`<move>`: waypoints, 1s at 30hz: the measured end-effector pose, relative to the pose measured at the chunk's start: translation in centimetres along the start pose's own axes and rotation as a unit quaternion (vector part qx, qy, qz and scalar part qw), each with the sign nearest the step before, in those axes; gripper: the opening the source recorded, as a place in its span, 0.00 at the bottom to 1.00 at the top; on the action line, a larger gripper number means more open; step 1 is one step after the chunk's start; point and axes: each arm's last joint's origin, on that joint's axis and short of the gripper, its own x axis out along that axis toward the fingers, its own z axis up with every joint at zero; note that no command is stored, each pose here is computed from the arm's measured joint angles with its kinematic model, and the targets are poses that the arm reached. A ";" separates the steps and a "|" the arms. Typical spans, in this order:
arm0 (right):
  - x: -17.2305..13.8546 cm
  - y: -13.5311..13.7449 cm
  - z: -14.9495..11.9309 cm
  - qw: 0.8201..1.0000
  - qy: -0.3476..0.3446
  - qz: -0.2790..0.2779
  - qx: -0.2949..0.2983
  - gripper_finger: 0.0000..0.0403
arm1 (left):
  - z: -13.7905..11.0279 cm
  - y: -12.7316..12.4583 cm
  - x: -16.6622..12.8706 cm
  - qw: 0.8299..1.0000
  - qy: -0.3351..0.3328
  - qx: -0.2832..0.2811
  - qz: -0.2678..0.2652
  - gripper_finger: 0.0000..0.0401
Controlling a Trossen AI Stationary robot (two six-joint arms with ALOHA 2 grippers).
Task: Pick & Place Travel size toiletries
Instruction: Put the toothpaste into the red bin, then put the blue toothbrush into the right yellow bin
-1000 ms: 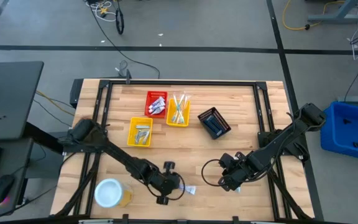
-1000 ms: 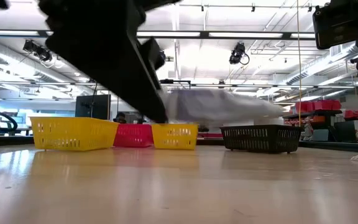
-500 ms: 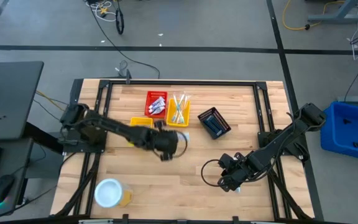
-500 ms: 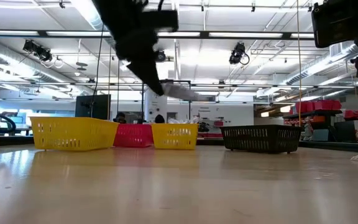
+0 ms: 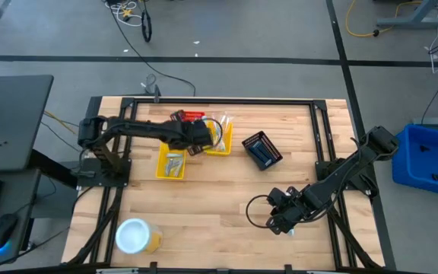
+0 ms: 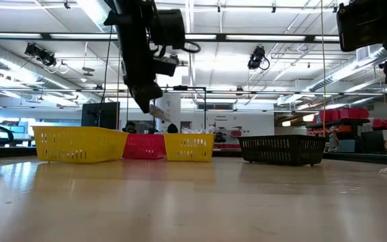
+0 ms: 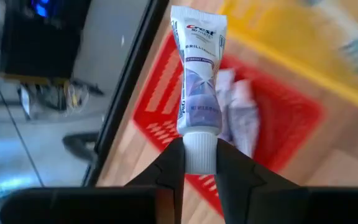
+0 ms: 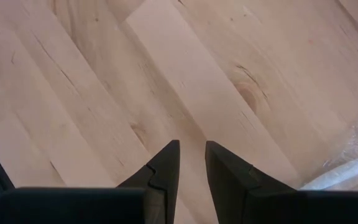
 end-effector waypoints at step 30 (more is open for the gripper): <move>0.3 -0.6 1.5 0.998 -0.032 -0.021 -0.057 0.21 | -1.0 2.0 5.5 0.991 0.029 -0.084 -0.096 0.38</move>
